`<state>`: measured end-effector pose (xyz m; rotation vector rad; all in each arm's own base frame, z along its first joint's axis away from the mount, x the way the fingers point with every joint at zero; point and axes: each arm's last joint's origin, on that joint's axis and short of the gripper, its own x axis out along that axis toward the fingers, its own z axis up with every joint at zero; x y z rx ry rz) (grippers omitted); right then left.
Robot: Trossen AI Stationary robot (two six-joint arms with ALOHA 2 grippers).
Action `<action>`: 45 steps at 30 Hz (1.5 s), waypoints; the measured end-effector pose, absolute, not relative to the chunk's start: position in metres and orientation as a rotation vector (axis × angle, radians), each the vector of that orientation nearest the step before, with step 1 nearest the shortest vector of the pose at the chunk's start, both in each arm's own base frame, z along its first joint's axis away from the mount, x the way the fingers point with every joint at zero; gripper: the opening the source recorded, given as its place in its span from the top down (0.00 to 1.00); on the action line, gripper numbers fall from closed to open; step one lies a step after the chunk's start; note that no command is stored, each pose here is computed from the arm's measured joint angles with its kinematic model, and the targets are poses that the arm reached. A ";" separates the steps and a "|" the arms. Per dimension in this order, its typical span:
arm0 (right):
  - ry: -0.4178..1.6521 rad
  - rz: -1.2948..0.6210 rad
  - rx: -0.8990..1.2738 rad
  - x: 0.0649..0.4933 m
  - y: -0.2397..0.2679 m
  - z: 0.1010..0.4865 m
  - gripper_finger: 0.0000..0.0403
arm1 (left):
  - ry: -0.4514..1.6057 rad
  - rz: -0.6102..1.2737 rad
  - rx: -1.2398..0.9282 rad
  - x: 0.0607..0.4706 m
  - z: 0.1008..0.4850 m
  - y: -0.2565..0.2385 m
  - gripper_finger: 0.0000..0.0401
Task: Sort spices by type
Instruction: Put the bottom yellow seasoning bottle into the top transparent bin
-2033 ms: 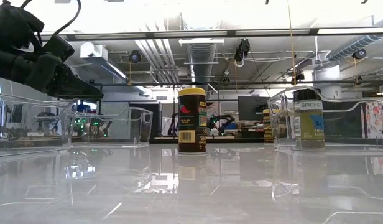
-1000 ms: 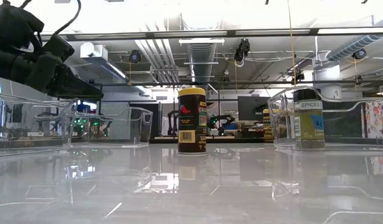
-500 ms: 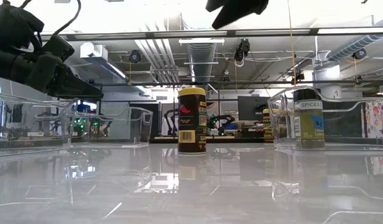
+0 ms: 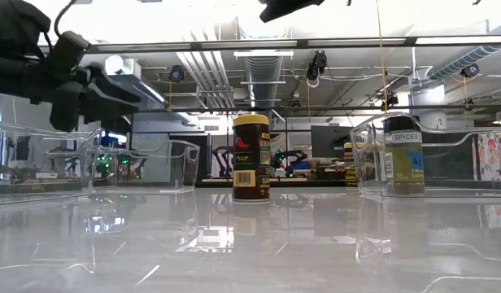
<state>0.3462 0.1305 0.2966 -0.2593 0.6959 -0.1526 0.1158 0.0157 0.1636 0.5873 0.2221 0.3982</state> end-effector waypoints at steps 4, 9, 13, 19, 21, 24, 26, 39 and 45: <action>0.695 -0.143 -0.286 0.345 0.130 0.298 0.28 | 0.201 0.405 0.610 0.116 0.166 0.016 0.35; 0.704 -0.122 -0.346 0.345 0.129 0.298 0.31 | 0.148 0.418 0.432 0.116 0.168 0.016 0.35; 0.712 -0.114 -0.394 0.346 0.125 0.298 0.33 | -0.030 0.366 0.026 0.117 0.176 0.014 0.35; 0.740 -0.126 -0.429 0.345 0.114 0.301 0.36 | -0.138 0.380 -0.277 0.117 0.181 0.015 0.35; 0.762 -0.145 -0.448 0.343 0.112 0.306 0.36 | -0.202 0.386 -0.325 0.117 0.186 0.015 0.35; 0.781 -0.198 -0.493 0.337 0.109 0.314 0.36 | -0.247 0.304 -0.343 0.119 0.197 0.013 0.35; 0.784 -0.204 -0.503 0.332 0.107 0.321 0.34 | -0.244 0.279 -0.346 0.122 0.204 0.011 0.35; 0.808 -0.231 -0.455 0.290 0.092 0.332 0.28 | -0.189 0.165 -0.463 0.177 0.262 -0.003 0.35; 0.829 -0.233 -0.458 0.265 0.082 0.319 0.27 | -0.076 0.116 -0.497 0.211 0.273 -0.022 0.35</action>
